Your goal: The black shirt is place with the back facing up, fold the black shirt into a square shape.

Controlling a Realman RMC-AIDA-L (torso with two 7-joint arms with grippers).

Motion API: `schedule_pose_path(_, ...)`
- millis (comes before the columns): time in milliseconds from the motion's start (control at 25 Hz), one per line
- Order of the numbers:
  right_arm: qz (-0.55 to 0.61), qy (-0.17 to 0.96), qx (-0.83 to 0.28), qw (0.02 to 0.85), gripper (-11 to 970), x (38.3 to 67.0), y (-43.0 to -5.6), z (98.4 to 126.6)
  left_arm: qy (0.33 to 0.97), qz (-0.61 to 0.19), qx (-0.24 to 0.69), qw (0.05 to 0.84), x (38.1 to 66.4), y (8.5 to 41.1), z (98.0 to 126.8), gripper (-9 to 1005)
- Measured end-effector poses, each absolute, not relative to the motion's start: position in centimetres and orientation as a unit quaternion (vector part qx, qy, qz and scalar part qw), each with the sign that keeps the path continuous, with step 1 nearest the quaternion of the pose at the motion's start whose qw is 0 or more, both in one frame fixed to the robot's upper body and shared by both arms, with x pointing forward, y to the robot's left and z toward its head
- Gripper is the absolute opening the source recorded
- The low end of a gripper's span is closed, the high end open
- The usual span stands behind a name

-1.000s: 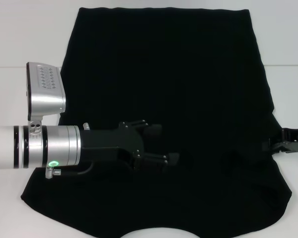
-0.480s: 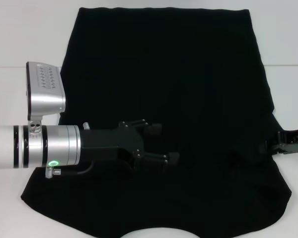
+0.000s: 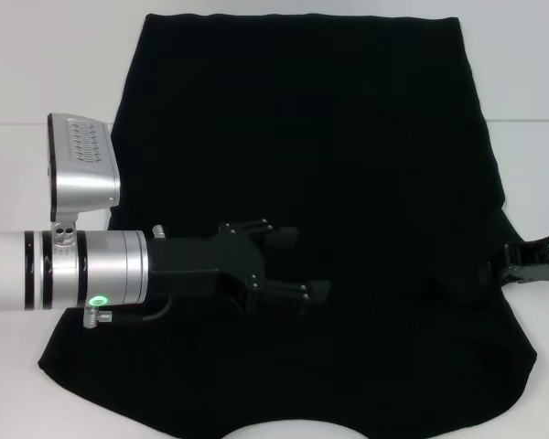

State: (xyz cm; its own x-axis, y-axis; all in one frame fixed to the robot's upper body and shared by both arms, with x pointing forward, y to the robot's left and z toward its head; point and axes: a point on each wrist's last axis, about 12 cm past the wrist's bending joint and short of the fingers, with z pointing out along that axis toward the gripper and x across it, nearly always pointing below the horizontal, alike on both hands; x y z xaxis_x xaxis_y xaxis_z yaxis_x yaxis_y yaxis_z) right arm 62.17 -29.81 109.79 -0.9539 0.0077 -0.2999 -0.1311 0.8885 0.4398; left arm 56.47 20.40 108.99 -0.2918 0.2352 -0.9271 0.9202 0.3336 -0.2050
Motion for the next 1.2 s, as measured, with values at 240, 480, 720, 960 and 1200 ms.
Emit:
schedule_pose_path(240,0.229,0.962,-0.040,0.146,170,62.2,-29.7,109.8,0.697,-0.401,0.414,0.427,56.5,20.5,109.0,960)
schedule_pose_path(480,0.227,0.962,-0.043,0.148,5,62.2,-29.7,109.9,0.697,-0.400,0.414,0.428,56.5,20.5,109.0,960)
schedule_pose_path(720,0.232,0.956,-0.043,0.173,24,62.6,-30.1,111.0,0.697,-0.400,0.414,0.427,56.5,20.5,109.0,959)
schedule_pose_path(960,0.229,0.956,-0.041,0.179,58,62.6,-30.4,111.3,0.698,-0.401,0.412,0.427,56.5,20.5,109.0,959)
schedule_pose_path(1200,0.212,0.957,-0.024,0.196,92,62.8,-31.7,111.3,0.699,-0.401,0.412,0.426,56.5,20.5,109.0,959)
